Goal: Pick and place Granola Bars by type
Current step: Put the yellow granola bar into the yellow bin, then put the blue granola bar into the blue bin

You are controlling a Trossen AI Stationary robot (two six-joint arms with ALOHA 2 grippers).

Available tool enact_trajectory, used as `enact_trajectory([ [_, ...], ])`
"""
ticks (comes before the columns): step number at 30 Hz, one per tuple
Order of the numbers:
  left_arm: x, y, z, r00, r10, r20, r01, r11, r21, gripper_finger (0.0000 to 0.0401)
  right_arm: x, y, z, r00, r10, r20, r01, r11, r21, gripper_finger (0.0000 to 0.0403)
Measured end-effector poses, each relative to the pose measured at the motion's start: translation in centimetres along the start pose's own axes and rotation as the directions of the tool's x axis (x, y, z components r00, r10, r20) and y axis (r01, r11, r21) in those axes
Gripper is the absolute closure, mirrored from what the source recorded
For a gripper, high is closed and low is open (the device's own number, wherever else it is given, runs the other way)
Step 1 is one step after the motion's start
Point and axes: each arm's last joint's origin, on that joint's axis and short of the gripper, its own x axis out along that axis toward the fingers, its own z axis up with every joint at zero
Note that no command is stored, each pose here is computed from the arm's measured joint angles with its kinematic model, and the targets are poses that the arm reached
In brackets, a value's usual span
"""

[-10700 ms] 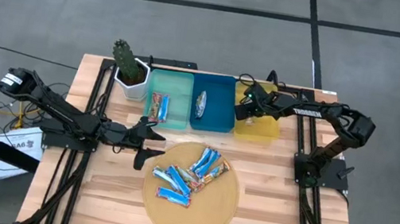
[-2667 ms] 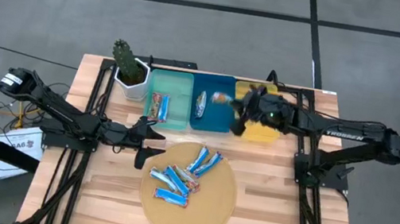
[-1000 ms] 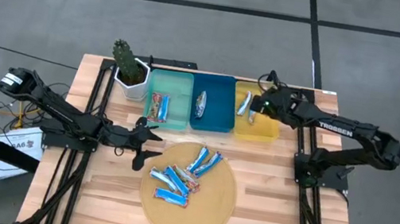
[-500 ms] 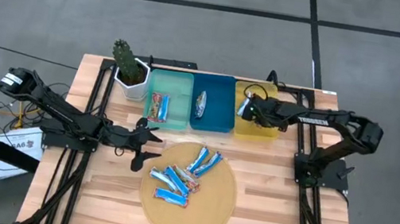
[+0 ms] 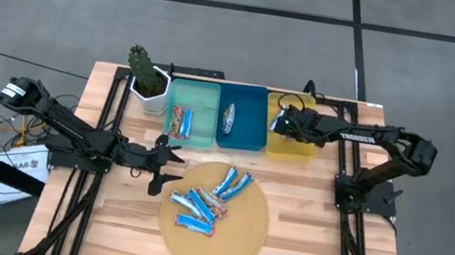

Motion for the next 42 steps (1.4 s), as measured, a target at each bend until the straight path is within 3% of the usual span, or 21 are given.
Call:
enact_trajectory([
  [6,0.0,0.0,0.0,1.0,0.0,-0.001,0.0,1.0,0.001,0.0152,-1.2,0.5,0.4,0.991,0.055,0.125,-0.045,0.996,-0.076,0.026],
  [10,0.0,0.0,0.0,1.0,0.001,-0.001,-0.001,1.0,0.0,0.0152,-3.3,1.5,0.7,0.953,0.196,0.229,-0.161,0.974,-0.161,0.0255],
  [14,0.0,0.0,0.0,1.0,0.0,0.0,0.0,1.0,-0.003,0.0152,-5.8,2.6,0.7,0.883,0.373,0.284,-0.286,0.909,-0.304,0.0255],
  [19,0.0,0.0,0.0,1.0,0.0,0.0,0.0,0.999,-0.039,0.0152,-8.7,3.8,-0.7,0.78,0.552,0.297,-0.359,0.782,-0.509,0.0261],
  [23,0.0,0.0,0.0,1.0,0.0,0.001,0.0,0.998,-0.059,0.0152,-10.3,4.4,-2.2,0.715,0.645,0.269,-0.35,0.663,-0.662,0.0266],
  [25,0.0,0.0,0.0,1.0,0.0,0.001,0.0,0.998,-0.071,0.0152,-11.0,4.7,-3.1,0.685,0.692,0.228,-0.343,0.582,-0.737,0.0267],
  [31,0.0,0.0,0.0,1.0,0.0,0.003,0.0,0.996,-0.091,0.0152,-12.4,5.3,-5.9,0.602,0.797,0.039,-0.311,0.28,-0.908,0.0268],
  [37,0.0,0.0,0.0,1.0,0.0,0.003,0.0,0.989,-0.145,0.0152,-13.4,5.3,-8.2,0.533,0.83,-0.164,-0.299,0.003,-0.954,0.027],
  [42,0.0,0.0,0.0,1.0,0.008,0.005,-0.007,0.983,-0.181,0.0152,-14.0,5.1,-9.5,0.483,0.827,-0.287,-0.294,-0.155,-0.943,0.0269],
])
